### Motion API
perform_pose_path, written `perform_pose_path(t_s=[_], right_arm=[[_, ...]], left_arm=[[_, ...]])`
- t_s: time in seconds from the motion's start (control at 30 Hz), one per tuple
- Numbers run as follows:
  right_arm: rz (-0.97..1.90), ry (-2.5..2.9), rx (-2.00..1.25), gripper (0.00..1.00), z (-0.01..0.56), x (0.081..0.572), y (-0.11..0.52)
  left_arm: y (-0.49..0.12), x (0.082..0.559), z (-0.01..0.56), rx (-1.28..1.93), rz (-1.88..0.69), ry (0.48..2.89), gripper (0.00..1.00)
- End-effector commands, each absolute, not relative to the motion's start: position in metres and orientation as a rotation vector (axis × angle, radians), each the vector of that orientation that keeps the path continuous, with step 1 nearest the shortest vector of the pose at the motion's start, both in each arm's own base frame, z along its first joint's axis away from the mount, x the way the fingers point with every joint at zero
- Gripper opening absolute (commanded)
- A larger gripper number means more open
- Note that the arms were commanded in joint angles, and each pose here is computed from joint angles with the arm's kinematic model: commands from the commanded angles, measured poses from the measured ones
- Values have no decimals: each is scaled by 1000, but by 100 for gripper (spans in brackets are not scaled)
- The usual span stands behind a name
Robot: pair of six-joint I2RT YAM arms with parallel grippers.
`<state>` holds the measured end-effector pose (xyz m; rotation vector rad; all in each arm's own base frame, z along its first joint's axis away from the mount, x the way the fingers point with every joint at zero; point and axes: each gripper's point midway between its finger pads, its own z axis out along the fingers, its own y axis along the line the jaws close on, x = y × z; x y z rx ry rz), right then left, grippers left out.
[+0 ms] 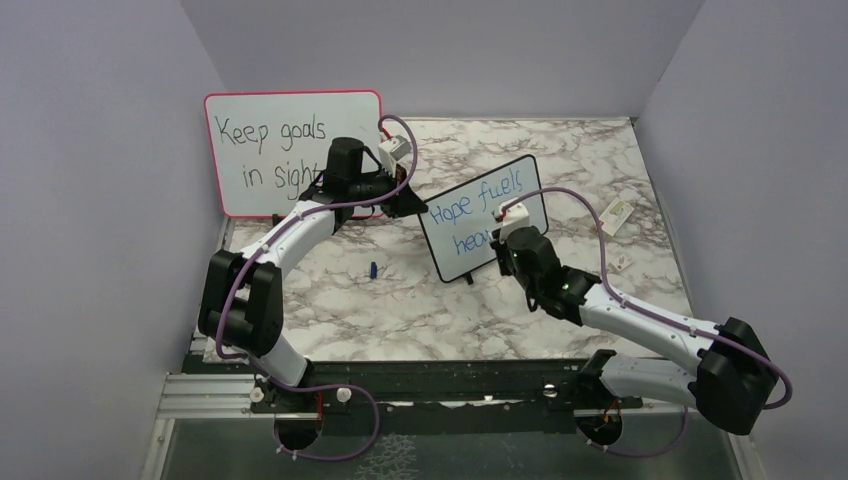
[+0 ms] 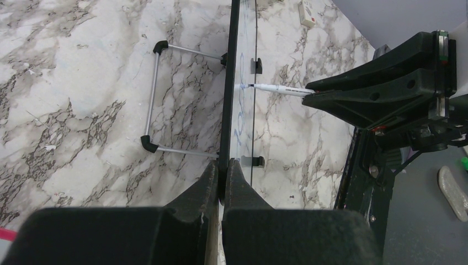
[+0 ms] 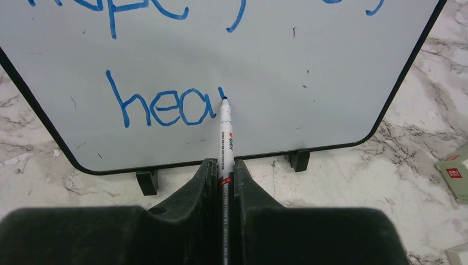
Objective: Write a sentence on the whiteboard
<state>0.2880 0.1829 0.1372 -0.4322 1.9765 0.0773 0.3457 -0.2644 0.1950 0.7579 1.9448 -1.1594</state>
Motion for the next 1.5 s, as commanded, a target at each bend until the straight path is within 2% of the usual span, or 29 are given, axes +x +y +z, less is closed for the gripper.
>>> perform_pose_path(t_s=[0.0,1.47], right_arm=[[108,1908,-397,1,160,302,192],[121,1945,-356,1,147,292,163]], left_arm=[[-265,336,160,766,-1144,2070,0],[-263,337,160,763,-1129,2076,0]])
